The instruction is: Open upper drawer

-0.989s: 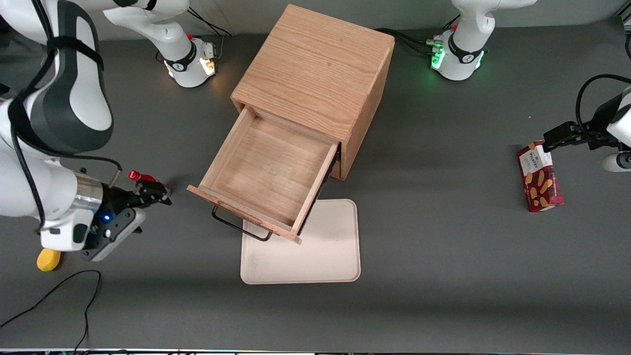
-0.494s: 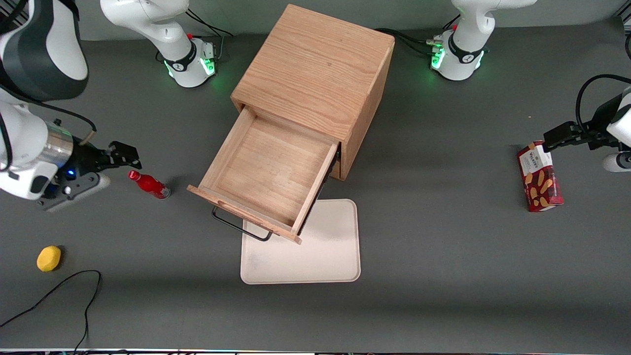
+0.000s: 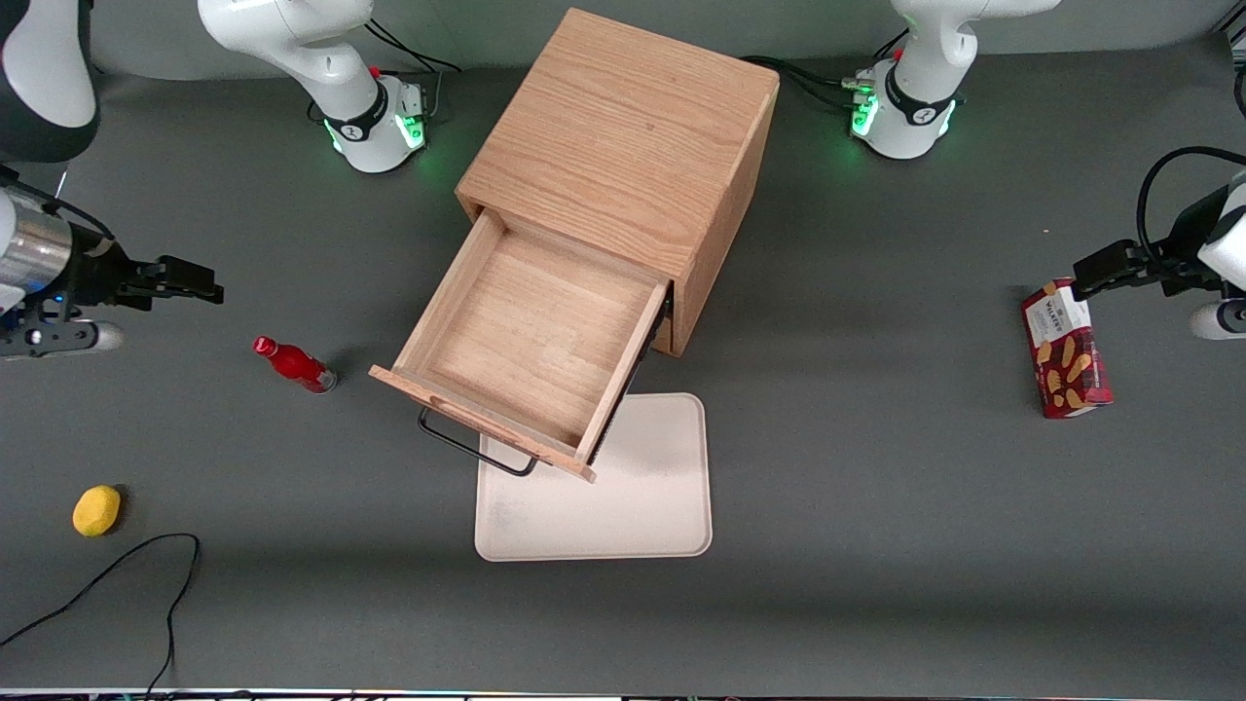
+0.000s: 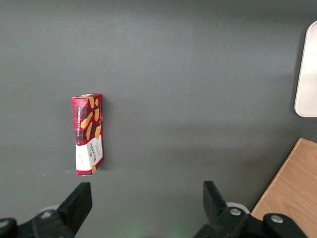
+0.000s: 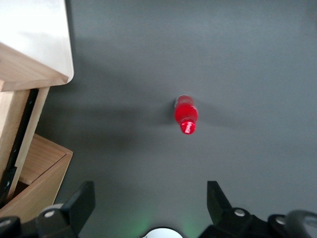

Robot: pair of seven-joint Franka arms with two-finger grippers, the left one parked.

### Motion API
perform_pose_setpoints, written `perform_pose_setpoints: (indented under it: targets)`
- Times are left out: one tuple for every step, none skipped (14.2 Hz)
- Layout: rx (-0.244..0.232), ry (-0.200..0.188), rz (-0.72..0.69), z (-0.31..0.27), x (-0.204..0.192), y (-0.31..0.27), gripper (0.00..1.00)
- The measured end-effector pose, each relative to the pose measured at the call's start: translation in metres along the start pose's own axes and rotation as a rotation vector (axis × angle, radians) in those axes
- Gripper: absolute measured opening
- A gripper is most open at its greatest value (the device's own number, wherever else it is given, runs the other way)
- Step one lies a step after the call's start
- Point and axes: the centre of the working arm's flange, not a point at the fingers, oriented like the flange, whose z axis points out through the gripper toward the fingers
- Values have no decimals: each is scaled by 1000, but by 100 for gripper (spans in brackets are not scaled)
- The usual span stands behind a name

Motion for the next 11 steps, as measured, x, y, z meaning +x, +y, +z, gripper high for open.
perform_pose_setpoints:
  targets:
    - [2, 4, 8, -2, -1, 5, 100]
    - [3, 7, 11, -4, -2, 6, 100]
    - [3, 10, 13, -5, -3, 6, 100]
    - [4, 8, 20, -7, -4, 7, 100]
    - [5, 3, 28, -9, -6, 11, 100]
    - [7, -1, 36, -10, -7, 15, 100]
    - [8, 0, 41, -11, -8, 18, 100]
    - [8, 0, 43, -11, -8, 19, 100]
    - [9, 0, 43, -11, -8, 19, 100]
    - [9, -1, 35, -11, -8, 15, 100]
    - [9, -2, 31, -10, -7, 9, 100]
